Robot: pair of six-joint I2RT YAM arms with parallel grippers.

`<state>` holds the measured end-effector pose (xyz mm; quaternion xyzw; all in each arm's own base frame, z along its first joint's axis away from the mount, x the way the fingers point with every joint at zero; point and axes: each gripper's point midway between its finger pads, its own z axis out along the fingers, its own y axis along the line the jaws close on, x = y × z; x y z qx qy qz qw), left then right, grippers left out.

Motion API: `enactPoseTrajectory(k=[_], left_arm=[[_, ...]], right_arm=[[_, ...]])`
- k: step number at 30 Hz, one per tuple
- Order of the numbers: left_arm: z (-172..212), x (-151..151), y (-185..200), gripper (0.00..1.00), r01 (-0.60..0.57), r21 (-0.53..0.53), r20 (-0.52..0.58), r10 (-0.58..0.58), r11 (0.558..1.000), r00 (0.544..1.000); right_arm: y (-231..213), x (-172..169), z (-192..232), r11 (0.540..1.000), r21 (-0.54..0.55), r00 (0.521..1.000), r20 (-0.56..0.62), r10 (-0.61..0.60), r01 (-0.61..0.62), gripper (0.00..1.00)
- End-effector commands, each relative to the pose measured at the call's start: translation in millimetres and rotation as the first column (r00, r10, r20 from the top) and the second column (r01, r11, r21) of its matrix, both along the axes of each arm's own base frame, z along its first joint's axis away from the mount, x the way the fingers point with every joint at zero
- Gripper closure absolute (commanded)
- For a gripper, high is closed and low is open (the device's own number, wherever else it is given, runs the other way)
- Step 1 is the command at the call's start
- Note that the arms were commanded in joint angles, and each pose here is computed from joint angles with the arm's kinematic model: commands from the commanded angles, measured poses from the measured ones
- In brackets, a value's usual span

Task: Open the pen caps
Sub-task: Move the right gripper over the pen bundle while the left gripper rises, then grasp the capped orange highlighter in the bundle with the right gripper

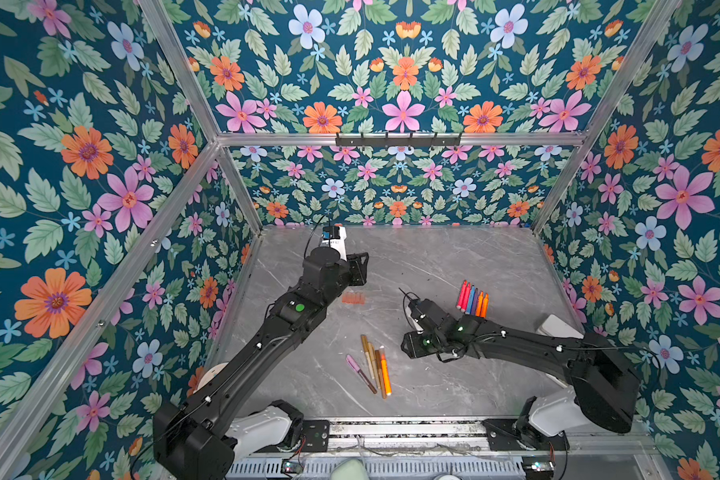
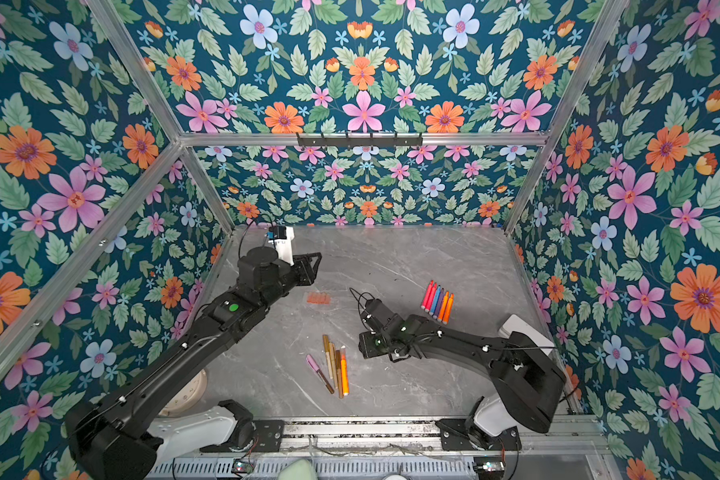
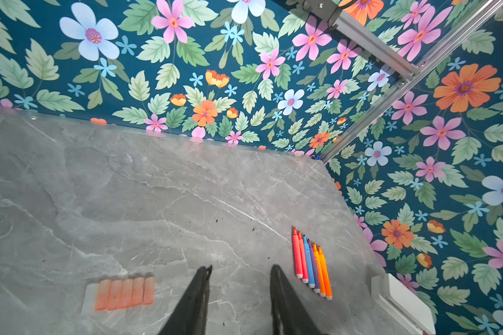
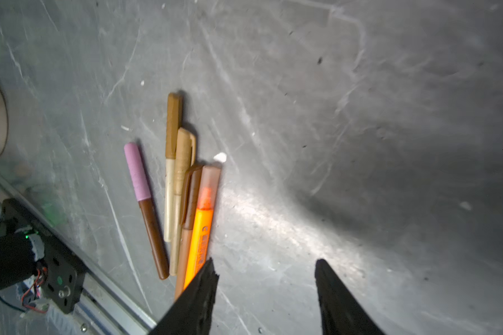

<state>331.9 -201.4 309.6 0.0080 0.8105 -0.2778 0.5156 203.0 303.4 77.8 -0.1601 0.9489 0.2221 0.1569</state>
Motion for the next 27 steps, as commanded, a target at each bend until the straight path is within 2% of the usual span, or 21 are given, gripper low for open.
enactPoseTrajectory(k=[1,5,7,13,16,19,22,25,27], left_arm=[[-30,-14,16,0.63,-0.052,0.003,-0.081,0.052,0.999,0.995],[-62,-30,35,0.63,-0.100,0.011,-0.106,0.100,0.995,0.989],[-65,-35,43,0.63,-0.127,0.007,-0.100,0.128,0.992,0.987],[-57,-39,41,0.62,-0.118,-0.073,-0.066,0.113,0.990,0.991],[-53,-35,40,0.62,-0.118,-0.148,0.003,0.120,0.982,0.993],[-39,-29,34,0.62,-0.078,-0.103,0.091,0.088,0.992,0.992],[-33,-25,26,0.62,-0.038,-0.042,0.127,0.043,0.998,0.991],[-33,-22,19,0.62,-0.005,-0.042,0.158,0.012,0.999,0.987],[-32,-20,18,0.62,-0.004,-0.037,0.172,0.010,0.999,0.985]], right_arm=[[22,-24,2,0.997,0.027,0.997,-0.039,0.068,-0.067,0.45],[24,-57,-5,0.989,-0.034,0.985,-0.096,0.140,-0.144,0.46],[19,-64,-7,0.986,-0.049,0.982,-0.115,0.153,-0.159,0.46],[19,-58,3,0.989,-0.080,0.987,-0.118,0.113,-0.123,0.51],[20,-55,1,0.995,-0.078,0.990,-0.125,0.059,-0.069,0.55],[25,-61,-4,0.992,-0.100,0.988,-0.144,0.062,-0.077,0.56],[31,-68,-11,0.983,-0.162,0.988,-0.144,0.059,-0.083,0.56],[45,-74,-25,0.977,-0.196,0.982,-0.185,0.046,-0.082,0.57],[48,-73,-33,0.970,-0.235,0.982,-0.186,0.018,-0.062,0.60]])
